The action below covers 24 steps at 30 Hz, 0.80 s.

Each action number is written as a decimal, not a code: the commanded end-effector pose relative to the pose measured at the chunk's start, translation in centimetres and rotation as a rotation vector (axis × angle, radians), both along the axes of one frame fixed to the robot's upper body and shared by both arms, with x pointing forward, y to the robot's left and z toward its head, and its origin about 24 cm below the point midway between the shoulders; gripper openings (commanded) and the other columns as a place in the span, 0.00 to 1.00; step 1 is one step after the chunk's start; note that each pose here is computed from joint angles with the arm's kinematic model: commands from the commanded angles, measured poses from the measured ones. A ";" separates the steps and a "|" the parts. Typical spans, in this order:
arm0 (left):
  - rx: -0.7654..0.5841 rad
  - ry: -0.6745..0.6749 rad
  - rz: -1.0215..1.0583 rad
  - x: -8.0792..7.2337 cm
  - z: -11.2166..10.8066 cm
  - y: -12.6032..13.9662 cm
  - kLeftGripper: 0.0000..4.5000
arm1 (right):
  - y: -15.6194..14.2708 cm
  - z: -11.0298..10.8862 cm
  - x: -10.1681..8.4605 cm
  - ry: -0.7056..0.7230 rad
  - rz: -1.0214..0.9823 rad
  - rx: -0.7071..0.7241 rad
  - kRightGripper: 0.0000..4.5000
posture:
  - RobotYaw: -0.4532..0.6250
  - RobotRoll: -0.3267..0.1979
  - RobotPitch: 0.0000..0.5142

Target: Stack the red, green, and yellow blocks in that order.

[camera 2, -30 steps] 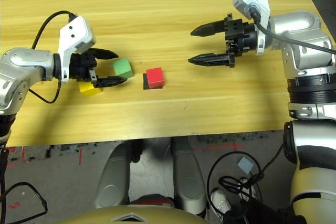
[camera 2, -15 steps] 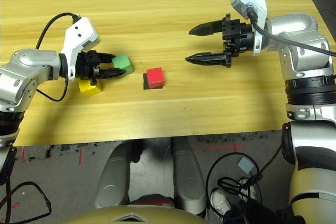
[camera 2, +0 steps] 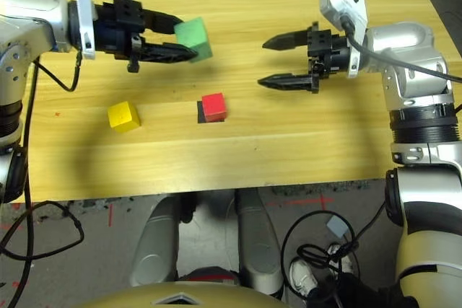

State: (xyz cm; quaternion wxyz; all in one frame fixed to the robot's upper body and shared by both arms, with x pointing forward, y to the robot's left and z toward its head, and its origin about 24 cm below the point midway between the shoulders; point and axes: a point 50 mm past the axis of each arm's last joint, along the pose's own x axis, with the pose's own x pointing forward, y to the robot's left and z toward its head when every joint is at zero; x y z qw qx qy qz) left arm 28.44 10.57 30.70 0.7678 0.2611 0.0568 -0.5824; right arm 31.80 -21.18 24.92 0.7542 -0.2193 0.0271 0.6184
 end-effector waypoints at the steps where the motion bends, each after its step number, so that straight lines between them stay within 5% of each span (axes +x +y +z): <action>1: 0.042 0.014 -0.035 -0.9 -0.4 -1.1 0.45 | -0.4 -0.5 -0.2 0.002 0.006 -0.018 1.00 | 0.51 0.64 0.66; 11: 0.131 0.035 0.028 -0.2 -2.9 -1.1 0.45 | -0.5 -0.4 -0.1 -0.005 -0.010 -0.016 1.00 | 0.49 0.64 0.66; 24: 0.140 0.056 0.030 -1.2 -3.9 -1.8 0.45 | -0.3 -0.2 0.0 -0.011 -0.010 -0.016 1.00 | 0.50 0.64 0.67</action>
